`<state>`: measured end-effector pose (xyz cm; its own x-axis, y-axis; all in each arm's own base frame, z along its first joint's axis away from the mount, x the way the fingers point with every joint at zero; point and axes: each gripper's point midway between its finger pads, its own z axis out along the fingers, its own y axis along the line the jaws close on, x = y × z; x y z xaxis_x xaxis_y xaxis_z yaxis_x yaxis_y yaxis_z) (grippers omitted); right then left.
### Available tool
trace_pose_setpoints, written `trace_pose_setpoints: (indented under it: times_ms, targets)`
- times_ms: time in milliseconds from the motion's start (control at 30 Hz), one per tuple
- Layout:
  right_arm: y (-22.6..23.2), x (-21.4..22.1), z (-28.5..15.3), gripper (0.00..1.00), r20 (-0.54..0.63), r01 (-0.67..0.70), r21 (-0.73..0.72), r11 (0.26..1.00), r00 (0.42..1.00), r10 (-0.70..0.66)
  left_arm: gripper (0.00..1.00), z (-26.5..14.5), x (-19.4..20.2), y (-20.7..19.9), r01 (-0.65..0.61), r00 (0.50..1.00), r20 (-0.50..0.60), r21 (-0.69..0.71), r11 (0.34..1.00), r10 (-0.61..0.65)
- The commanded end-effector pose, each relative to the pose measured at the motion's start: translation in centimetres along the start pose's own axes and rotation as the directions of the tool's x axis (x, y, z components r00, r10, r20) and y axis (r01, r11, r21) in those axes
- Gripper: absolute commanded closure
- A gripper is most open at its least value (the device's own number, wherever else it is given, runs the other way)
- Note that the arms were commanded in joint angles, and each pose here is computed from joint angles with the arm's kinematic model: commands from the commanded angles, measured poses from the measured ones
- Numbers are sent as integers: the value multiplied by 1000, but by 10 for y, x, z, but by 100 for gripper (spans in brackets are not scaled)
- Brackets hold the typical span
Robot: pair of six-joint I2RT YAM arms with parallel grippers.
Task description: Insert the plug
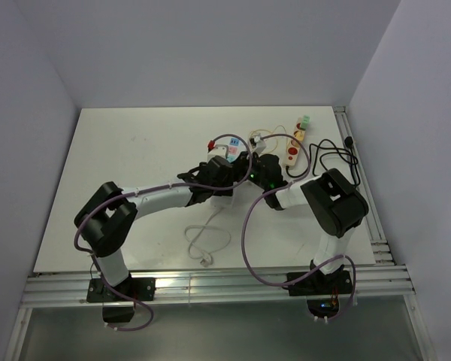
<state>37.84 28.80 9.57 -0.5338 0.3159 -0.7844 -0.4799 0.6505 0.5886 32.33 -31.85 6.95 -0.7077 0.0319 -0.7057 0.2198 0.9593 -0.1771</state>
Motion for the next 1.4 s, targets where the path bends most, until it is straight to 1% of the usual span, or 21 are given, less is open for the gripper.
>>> trace_pose_setpoints:
  times_ms: [0,67,133,167,200,267,500,567,600,633,667,700,733,800,900,933,967,1000,1133,1233,1367]
  targets:
    - [0,106,-24,100,-357,-73,36,997,931,81,68,11,108,48,-65,949,-314,-101,993,30]
    - [2,101,-21,100,-351,-58,31,998,934,65,68,8,109,56,-54,950,-311,-112,992,16]
    - [3,90,-20,84,-332,-31,44,999,942,44,68,3,109,61,-41,951,-308,-113,993,4]
    - [1,85,-20,74,-323,-8,52,999,946,25,68,2,108,62,-36,953,-303,-111,993,0]
    - [2,79,-20,70,-311,4,59,998,950,15,68,1,108,64,-31,953,-302,-115,993,-5]
    - [1,65,-21,65,-283,13,75,997,959,9,67,-3,109,67,-30,955,-298,-114,993,-5]
    - [-19,15,-44,58,-152,-7,172,985,988,34,66,-10,106,74,-38,958,-288,-131,991,-2]
    - [-24,2,-54,46,-122,7,230,973,992,22,64,-13,102,72,-31,961,-276,-122,992,-4]
    - [-31,-6,-57,34,-93,20,281,960,996,7,62,-14,100,70,-28,962,-273,-111,993,-3]
    - [-33,-13,-64,29,-76,25,312,950,997,-2,57,-15,95,66,-25,966,-257,-96,995,-1]
    - [-42,-21,-69,15,-37,17,377,926,999,-3,54,-15,92,64,-21,968,-252,-89,996,-2]
    - [-41,-26,-75,9,-24,15,390,921,1000,-7,50,-16,89,61,-18,969,-246,-75,997,-1]
    - [-46,-26,-79,7,-17,18,417,909,1000,-12,43,-16,83,57,-15,972,-235,-60,998,1]
    - [-51,-29,-84,8,-4,20,450,893,1000,-20,35,-17,75,50,-10,975,-222,-39,999,1]
    - [-63,-26,-87,7,-41,46,509,860,999,-29,23,-19,60,33,-8,979,-204,23,1000,13]
    - [-65,-26,-88,7,-53,54,524,850,998,-30,15,-21,53,26,-3,980,-196,50,999,12]
    - [-68,-26,-90,6,-63,69,536,842,997,-42,10,-22,50,22,0,981,-192,67,998,13]
    - [-72,-24,-90,5,-74,77,552,830,996,-43,2,-24,46,19,0,983,-184,78,997,14]
    - [-81,-24,-93,5,-102,93,585,805,994,-41,0,-31,27,7,5,988,-151,119,993,13]
    - [-82,-28,-93,8,-105,98,587,803,994,-45,1,-40,16,2,21,992,-126,158,987,-1]
    - [-84,-25,-85,12,-200,170,569,805,978,-65,1,-59,-1,1,39,994,-104,194,980,-19]
